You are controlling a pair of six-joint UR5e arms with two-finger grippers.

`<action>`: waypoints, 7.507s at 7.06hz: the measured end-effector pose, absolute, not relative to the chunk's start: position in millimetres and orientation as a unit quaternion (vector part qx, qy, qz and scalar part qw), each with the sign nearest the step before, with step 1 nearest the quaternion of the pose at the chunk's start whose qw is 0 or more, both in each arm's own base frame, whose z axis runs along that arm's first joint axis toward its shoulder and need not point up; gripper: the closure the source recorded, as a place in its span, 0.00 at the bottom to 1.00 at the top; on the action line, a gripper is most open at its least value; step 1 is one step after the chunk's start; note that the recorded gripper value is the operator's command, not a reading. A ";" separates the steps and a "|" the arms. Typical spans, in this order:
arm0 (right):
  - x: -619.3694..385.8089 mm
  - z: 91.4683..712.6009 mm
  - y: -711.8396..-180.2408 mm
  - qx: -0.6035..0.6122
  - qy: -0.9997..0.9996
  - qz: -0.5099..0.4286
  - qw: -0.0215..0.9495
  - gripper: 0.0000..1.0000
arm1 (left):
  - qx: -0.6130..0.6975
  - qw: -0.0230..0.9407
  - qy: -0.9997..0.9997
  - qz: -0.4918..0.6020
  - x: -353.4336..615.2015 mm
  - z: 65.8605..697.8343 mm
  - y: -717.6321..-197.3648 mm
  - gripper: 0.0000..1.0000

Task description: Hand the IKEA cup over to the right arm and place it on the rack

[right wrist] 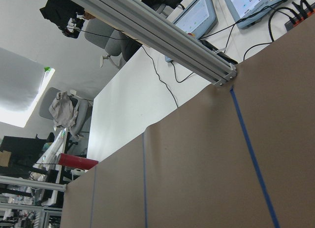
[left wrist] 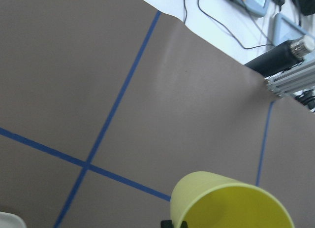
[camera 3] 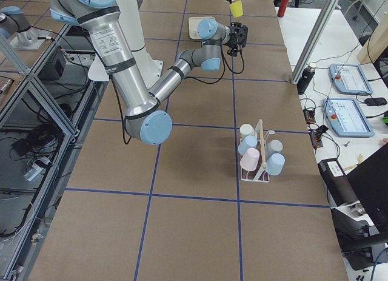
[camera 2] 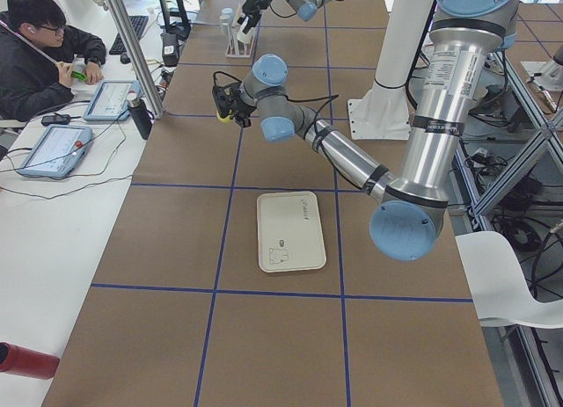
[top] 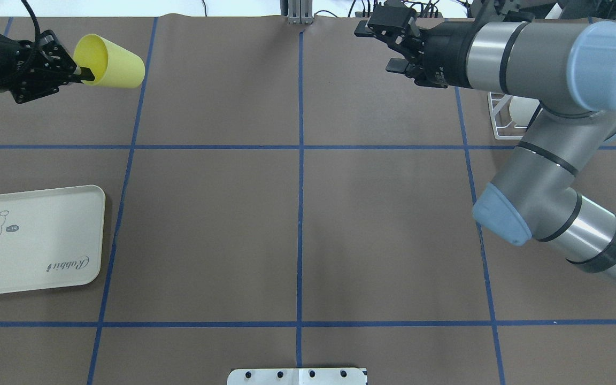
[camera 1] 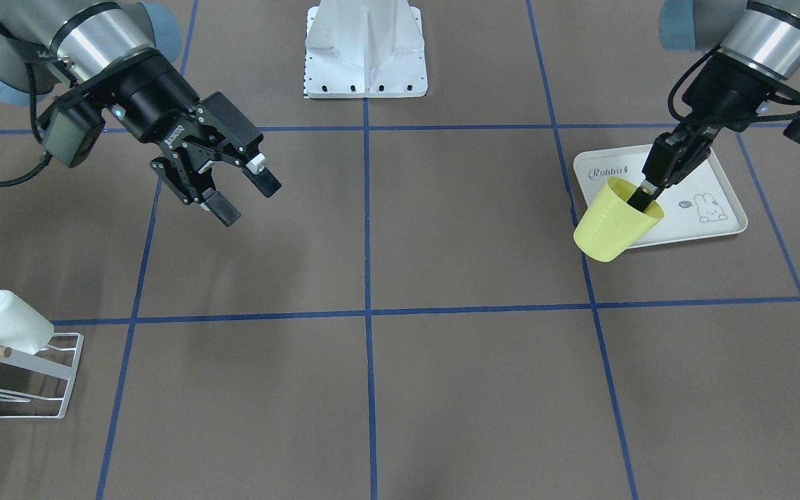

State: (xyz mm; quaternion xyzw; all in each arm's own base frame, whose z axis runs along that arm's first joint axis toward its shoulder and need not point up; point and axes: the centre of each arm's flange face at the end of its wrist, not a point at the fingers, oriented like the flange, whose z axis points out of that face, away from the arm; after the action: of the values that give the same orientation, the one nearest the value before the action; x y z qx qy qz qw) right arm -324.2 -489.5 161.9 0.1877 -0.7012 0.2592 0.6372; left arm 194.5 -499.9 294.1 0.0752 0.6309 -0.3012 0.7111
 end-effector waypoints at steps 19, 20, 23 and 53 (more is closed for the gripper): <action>-376.9 124.6 -463.8 0.143 -0.795 0.307 0.503 0.01 | -0.208 0.169 0.884 -0.382 434.6 200.3 -437.9 1.00; -376.9 124.7 -463.8 0.143 -0.795 0.307 0.503 0.01 | -0.211 0.168 0.884 -0.382 438.9 196.9 -434.9 1.00; -378.7 125.2 -462.4 0.141 -0.795 0.306 0.504 0.01 | -0.221 0.165 0.884 -0.377 449.9 184.1 -426.1 1.00; -223.9 305.4 -612.5 0.407 -0.387 0.231 0.795 1.00 | 0.436 0.547 0.682 -0.214 379.2 360.8 -463.5 0.00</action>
State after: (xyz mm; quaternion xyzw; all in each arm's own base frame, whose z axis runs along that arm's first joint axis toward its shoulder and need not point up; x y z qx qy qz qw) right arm -223.9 -612.5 305.4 0.4069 -0.3869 0.2306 0.7947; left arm 379.2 -463.5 360.8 0.4357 0.6821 -0.2143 0.5468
